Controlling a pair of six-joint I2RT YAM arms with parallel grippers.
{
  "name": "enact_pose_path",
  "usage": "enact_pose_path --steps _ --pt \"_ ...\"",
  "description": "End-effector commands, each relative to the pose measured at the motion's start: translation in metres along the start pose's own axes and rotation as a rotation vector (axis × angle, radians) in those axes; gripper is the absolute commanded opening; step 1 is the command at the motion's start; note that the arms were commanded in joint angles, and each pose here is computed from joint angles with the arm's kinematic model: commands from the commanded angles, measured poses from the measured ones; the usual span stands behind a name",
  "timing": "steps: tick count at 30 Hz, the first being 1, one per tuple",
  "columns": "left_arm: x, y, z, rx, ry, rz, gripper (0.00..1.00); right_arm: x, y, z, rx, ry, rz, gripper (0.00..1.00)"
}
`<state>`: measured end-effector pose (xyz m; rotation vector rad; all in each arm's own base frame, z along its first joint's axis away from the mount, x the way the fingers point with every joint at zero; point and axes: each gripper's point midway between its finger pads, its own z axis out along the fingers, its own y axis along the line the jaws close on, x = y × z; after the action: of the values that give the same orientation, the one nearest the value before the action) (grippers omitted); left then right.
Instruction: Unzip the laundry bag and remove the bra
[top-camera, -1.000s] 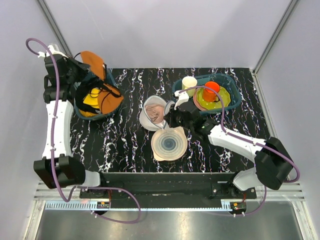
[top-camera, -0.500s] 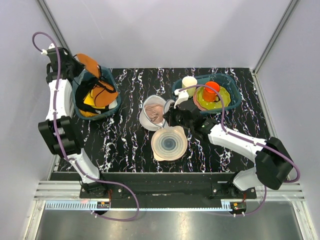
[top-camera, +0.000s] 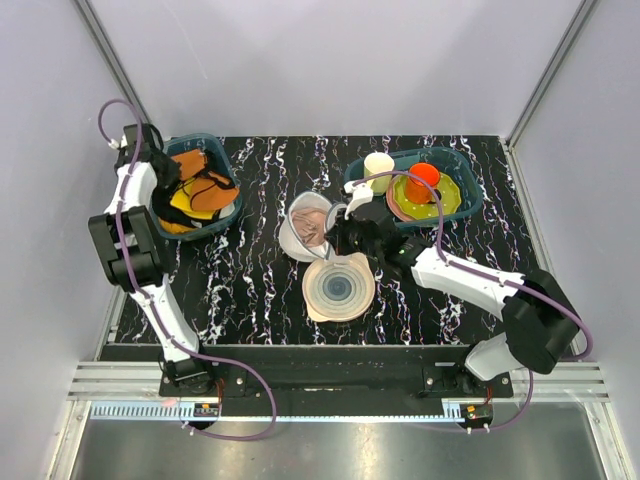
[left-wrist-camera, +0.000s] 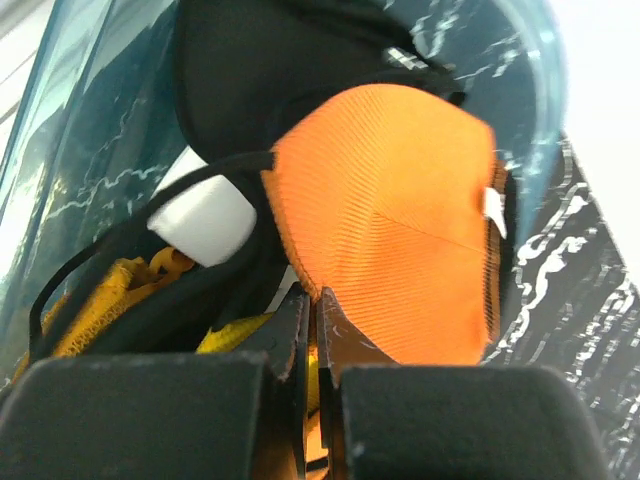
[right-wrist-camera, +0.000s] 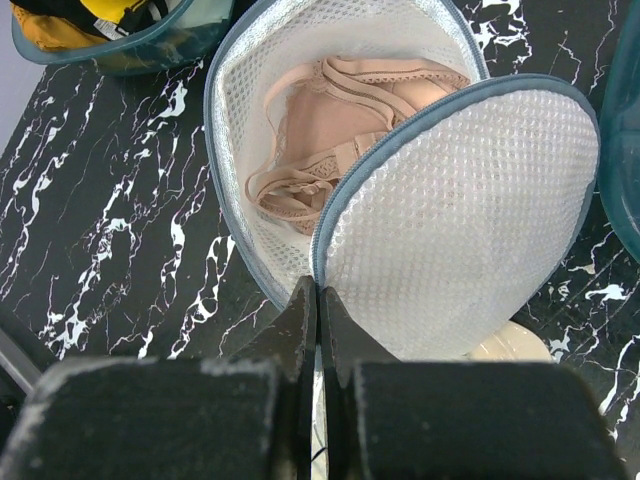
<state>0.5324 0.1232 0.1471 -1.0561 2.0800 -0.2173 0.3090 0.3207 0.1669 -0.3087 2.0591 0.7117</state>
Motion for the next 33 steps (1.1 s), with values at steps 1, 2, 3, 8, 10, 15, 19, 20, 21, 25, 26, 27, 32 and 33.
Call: enact_pose_path --steps 1,2,3,8,10,15,19,20,21,25,26,27,32,33 --pt "0.013 0.026 0.025 -0.086 0.017 -0.031 0.0 -0.021 0.015 0.001 -0.042 -0.045 -0.006 0.0" --pt "0.013 0.023 0.028 -0.077 0.024 -0.027 0.0 -0.02 0.015 0.002 -0.042 -0.041 -0.006 0.0" --pt "0.018 0.023 0.033 -0.069 0.042 -0.022 0.0 -0.02 0.015 0.002 -0.045 -0.041 -0.006 0.0" --pt "0.014 0.007 0.029 -0.017 0.063 -0.001 0.0 -0.024 0.016 -0.002 -0.047 -0.051 -0.002 0.0" --pt "0.004 0.001 0.015 -0.003 0.032 0.012 0.2 -0.024 0.015 -0.004 -0.04 -0.056 -0.005 0.0" --pt "-0.03 -0.031 -0.049 0.064 -0.09 0.064 0.43 -0.028 0.016 -0.007 -0.039 -0.065 -0.001 0.0" --pt "-0.045 -0.052 -0.094 0.082 -0.17 0.141 0.67 -0.037 0.02 -0.015 -0.056 -0.092 0.004 0.0" --pt "-0.042 -0.054 -0.101 0.07 -0.17 0.152 0.7 -0.037 0.019 -0.016 -0.054 -0.097 0.004 0.0" --pt "-0.045 -0.057 -0.114 0.08 -0.187 0.166 0.75 -0.038 0.019 -0.017 -0.054 -0.098 0.002 0.0" --pt "-0.042 -0.07 -0.146 0.12 -0.204 0.196 0.81 -0.046 0.019 -0.027 -0.049 -0.13 0.002 0.0" --pt "-0.03 -0.079 -0.152 0.149 -0.183 0.217 0.82 -0.046 0.018 -0.029 -0.049 -0.134 0.002 0.0" --pt "-0.023 -0.084 -0.159 0.17 -0.172 0.237 0.82 -0.049 0.018 -0.031 -0.045 -0.145 0.003 0.0" --pt "0.068 -0.133 -0.207 0.415 0.0 0.361 0.81 -0.047 0.014 -0.035 -0.032 -0.149 0.004 0.0" --pt "0.093 -0.132 -0.207 0.442 0.066 0.364 0.81 -0.046 0.013 -0.034 -0.03 -0.148 0.004 0.0"
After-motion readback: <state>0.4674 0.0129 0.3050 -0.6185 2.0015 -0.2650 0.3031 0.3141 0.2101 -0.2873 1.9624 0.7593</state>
